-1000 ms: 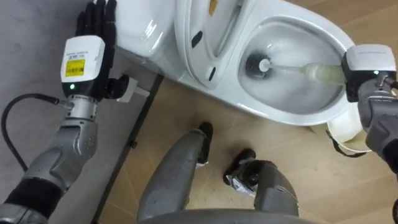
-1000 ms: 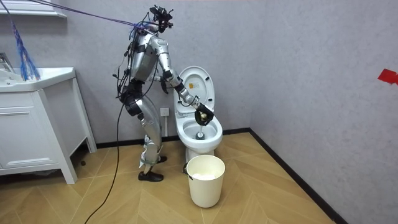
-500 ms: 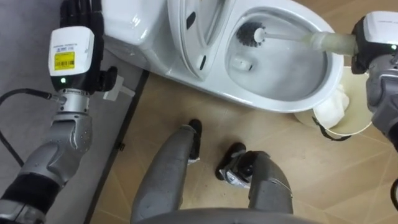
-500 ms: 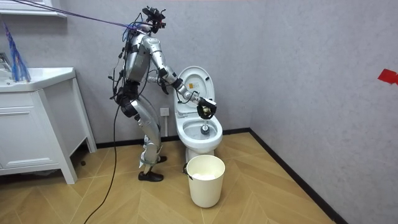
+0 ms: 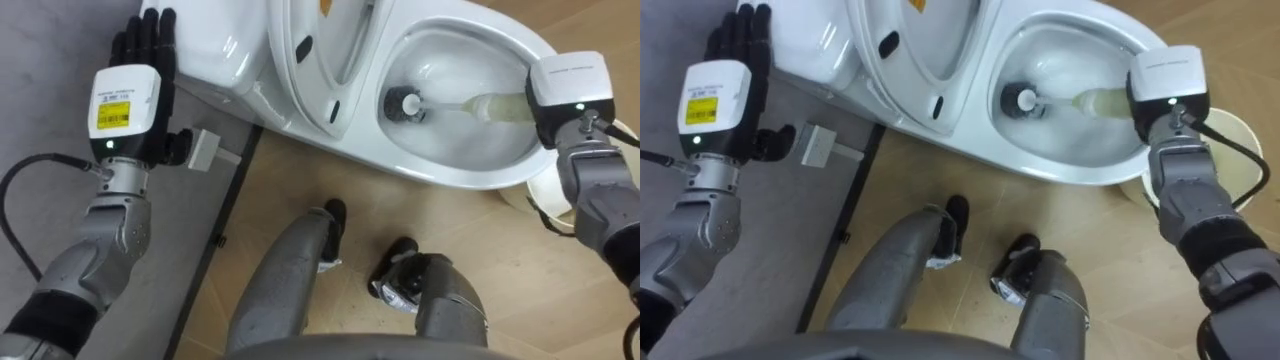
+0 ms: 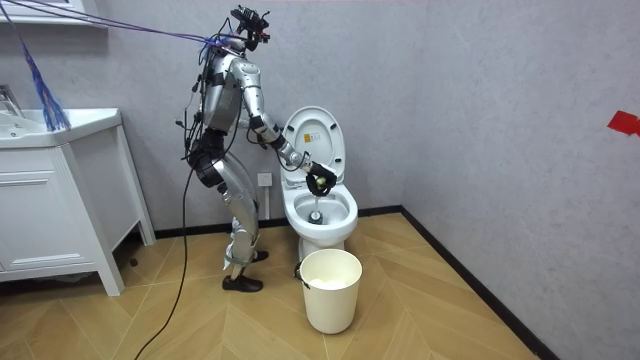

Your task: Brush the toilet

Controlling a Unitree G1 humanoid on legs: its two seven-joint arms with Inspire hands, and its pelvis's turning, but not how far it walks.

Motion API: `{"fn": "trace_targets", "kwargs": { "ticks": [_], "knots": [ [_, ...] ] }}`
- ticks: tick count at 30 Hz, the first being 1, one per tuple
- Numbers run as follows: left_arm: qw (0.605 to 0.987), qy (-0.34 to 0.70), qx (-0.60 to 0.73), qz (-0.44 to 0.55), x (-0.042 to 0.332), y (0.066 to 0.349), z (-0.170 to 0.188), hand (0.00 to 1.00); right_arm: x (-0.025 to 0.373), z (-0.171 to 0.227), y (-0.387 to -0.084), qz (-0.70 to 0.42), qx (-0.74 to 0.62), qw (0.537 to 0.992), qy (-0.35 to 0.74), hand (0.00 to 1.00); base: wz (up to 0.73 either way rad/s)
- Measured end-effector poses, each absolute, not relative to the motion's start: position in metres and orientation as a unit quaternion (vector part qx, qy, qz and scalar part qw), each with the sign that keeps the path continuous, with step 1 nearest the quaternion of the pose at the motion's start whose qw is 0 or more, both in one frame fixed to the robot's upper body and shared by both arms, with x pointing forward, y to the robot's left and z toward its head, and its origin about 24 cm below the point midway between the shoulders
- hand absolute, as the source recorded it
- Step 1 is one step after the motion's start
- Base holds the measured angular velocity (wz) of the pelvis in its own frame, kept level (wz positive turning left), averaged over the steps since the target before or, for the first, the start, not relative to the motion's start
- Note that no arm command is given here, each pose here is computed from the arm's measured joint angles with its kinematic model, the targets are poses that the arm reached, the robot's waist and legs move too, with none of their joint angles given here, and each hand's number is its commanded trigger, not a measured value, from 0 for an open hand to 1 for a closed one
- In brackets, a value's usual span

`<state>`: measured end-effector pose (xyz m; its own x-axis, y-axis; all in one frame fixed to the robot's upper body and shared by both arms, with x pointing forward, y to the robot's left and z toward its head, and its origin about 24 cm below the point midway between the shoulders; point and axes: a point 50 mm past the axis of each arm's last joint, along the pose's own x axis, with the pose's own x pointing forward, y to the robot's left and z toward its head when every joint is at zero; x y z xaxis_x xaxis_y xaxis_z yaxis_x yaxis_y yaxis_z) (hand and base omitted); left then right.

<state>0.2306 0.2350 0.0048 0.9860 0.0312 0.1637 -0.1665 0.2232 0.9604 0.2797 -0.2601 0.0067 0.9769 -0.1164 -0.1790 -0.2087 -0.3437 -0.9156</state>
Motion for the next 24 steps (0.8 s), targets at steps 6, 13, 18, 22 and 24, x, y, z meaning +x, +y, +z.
{"fn": "trace_targets", "kwargs": {
  "ticks": [6,13,18,22,24],
  "knots": [
    [0.801,-0.052,0.591,0.078,0.227,0.236,0.004,0.0,0.267,0.018,-0.233,0.072,-0.827,0.551,0.089,1.0,-0.02],
    [0.813,-0.042,0.575,0.085,0.222,0.238,0.0,0.0,0.259,0.024,-0.217,0.089,-0.841,0.526,0.087,1.0,0.04],
    [0.812,-0.054,0.573,0.097,0.222,0.241,0.002,0.0,0.278,0.012,-0.254,0.072,-0.809,0.567,0.141,1.0,0.0],
    [0.793,-0.074,0.596,0.1,0.221,0.246,0.008,0.0,0.289,0.01,-0.294,0.01,-0.681,0.698,0.22,1.0,0.06],
    [0.788,-0.072,0.602,0.106,0.218,0.25,0.008,0.0,0.296,0.019,-0.301,-0.034,-0.611,0.759,0.221,1.0,-0.03]
  ]
}}
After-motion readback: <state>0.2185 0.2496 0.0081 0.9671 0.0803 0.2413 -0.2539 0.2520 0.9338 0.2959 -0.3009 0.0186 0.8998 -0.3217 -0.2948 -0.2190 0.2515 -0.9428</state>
